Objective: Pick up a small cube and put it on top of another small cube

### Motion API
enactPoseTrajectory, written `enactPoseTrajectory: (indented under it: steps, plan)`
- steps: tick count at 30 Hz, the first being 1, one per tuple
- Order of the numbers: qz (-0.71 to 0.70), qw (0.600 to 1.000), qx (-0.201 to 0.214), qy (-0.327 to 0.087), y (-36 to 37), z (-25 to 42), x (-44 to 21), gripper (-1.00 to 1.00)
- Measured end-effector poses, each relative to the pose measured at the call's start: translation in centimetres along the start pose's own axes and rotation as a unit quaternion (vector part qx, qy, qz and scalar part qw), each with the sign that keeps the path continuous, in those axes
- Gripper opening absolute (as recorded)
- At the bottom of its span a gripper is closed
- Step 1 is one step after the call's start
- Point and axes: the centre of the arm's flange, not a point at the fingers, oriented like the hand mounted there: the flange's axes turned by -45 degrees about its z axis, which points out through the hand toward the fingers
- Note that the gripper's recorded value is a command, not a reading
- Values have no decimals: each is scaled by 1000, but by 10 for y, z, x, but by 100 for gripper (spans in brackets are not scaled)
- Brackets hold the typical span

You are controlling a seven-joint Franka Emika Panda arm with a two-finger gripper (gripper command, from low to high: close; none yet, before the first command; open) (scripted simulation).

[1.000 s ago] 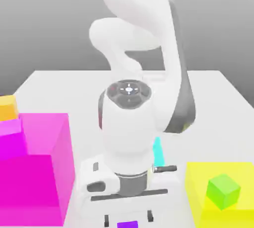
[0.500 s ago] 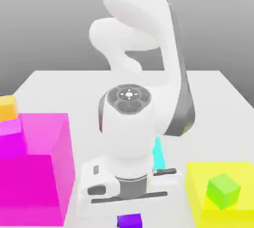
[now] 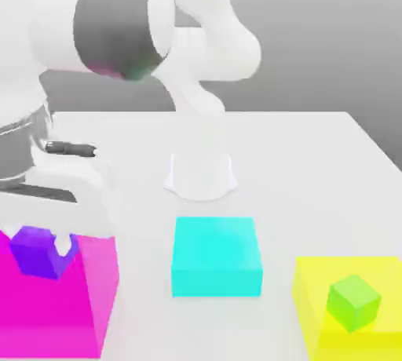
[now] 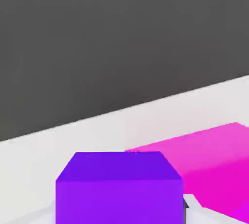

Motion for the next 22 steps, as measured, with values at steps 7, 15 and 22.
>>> enactPoseTrajectory:
  steps: [7,15,22]
  plan:
    - [161,986,14,28,95,-39,-73,-100]
    - [256,965,5,60,130,-2,-124,-100]
    - [257,965,3,60,131,14,-123,100]
